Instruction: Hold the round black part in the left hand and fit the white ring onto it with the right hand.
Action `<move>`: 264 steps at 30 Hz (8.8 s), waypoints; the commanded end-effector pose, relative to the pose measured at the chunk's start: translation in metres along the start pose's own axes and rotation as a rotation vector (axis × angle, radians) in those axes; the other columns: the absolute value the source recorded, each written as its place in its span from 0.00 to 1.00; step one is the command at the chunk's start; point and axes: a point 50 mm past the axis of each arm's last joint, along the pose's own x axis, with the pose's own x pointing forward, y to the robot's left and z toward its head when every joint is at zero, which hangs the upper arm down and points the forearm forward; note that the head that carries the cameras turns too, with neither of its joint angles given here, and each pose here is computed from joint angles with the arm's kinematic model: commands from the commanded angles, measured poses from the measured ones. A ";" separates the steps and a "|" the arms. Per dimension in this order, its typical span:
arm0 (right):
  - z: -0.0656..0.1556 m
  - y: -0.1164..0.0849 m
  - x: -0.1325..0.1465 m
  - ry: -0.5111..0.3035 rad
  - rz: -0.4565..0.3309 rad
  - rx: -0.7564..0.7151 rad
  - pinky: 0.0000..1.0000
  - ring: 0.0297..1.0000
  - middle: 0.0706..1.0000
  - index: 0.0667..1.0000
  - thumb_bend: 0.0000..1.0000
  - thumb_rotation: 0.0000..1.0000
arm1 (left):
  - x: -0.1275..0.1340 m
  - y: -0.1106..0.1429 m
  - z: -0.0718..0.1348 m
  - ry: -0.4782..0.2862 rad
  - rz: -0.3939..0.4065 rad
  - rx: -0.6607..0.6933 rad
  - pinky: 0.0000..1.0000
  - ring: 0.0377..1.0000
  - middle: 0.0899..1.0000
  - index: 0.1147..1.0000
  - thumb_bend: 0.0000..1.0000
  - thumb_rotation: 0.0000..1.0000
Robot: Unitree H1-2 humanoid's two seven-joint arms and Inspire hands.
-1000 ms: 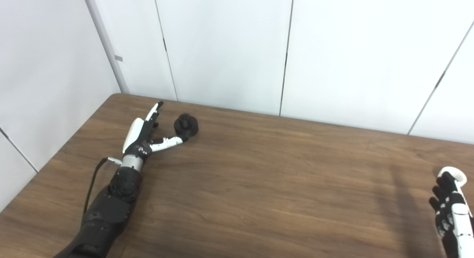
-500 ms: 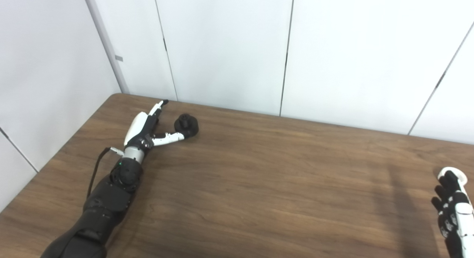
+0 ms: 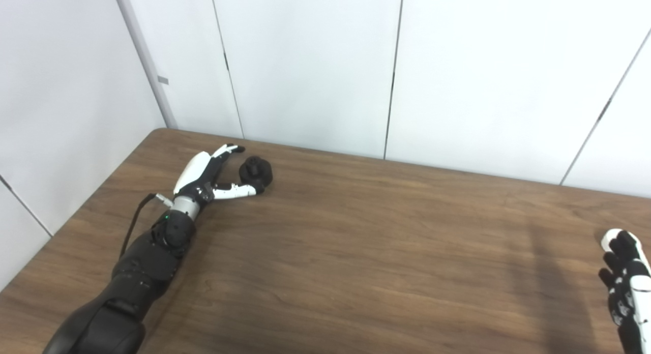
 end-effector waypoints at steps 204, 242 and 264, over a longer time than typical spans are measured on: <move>0.066 -0.078 0.104 -0.167 -0.135 -0.918 0.66 0.76 0.77 0.72 0.68 0.08 | -0.096 -0.167 0.175 -0.912 -0.428 0.204 1.00 1.00 0.86 0.42 0.52 0.06; 0.077 -0.109 0.194 0.041 0.013 -1.267 0.84 0.92 0.86 0.74 0.79 0.22 | -0.101 -0.167 0.168 -0.905 -0.445 0.186 1.00 1.00 0.85 0.42 0.52 0.05; 0.061 -0.113 0.204 0.155 0.095 -1.310 0.92 0.95 0.87 0.77 0.85 0.32 | -0.108 -0.161 0.169 -0.911 -0.447 0.178 1.00 0.99 0.84 0.42 0.52 0.05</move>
